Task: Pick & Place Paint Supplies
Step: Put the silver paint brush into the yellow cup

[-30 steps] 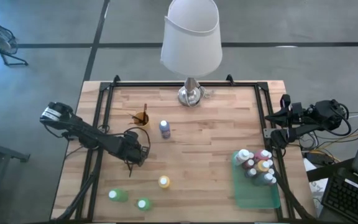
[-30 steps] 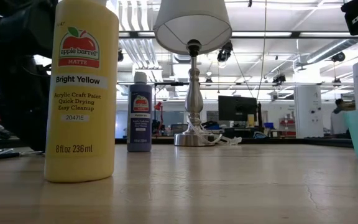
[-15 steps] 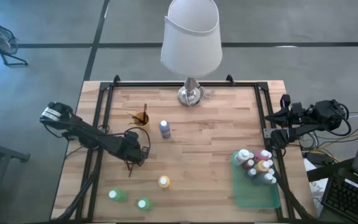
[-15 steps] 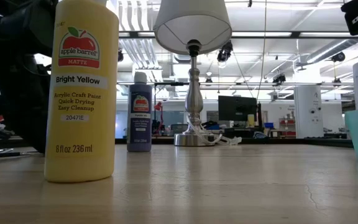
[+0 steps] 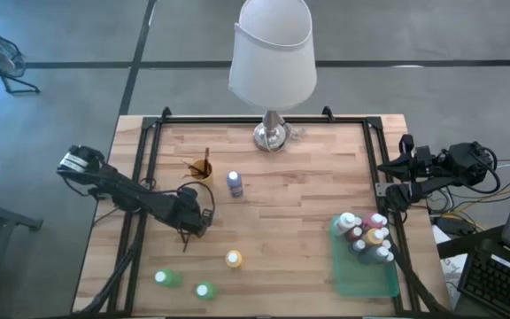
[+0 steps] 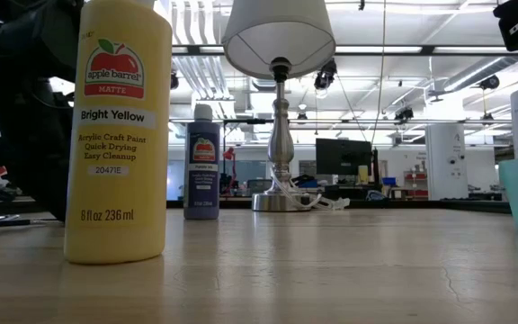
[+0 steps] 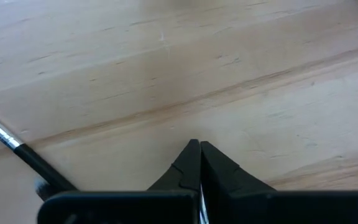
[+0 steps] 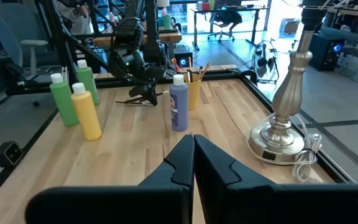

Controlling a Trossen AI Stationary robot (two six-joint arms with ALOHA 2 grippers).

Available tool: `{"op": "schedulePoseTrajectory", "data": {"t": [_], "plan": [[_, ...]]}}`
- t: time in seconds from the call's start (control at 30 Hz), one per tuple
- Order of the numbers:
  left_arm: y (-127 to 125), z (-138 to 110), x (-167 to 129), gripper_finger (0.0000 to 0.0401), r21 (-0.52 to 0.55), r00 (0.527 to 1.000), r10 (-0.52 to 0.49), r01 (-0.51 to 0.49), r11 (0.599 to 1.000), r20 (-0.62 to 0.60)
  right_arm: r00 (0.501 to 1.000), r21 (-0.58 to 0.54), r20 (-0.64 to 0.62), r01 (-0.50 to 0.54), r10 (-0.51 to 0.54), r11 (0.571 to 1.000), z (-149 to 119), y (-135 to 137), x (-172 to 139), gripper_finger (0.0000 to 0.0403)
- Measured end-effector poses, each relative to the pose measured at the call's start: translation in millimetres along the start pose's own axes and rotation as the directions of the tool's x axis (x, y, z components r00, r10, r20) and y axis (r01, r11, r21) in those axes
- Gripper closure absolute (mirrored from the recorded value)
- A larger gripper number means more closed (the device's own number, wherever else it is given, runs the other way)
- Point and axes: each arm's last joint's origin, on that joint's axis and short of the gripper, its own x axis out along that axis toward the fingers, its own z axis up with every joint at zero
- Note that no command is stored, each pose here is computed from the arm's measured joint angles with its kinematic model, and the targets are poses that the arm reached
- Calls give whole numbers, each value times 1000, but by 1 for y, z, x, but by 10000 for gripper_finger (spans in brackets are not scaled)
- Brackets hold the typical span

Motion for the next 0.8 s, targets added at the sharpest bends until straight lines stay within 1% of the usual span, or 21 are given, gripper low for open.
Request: {"op": "schedulePoseTrajectory", "data": {"t": [0.43, 0.6, 0.8], "plan": [[-10, 3, -9, 400, 39, 1000, -24, 24, 999, 6, 1000, 0, 0, 0, 0, 1000, 0, 0, 0, 394], [-18, 7, -19, 401, 61, 998, -33, 30, 998, 47, 1000, 0, 0, 0, 0, 1000, 0, 0, 0, 394], [-29, 15, -35, 401, 96, 987, -84, 71, 993, 139, 1000, 0, 0, 0, 0, 1000, 0, 0, 0, 394]]}}
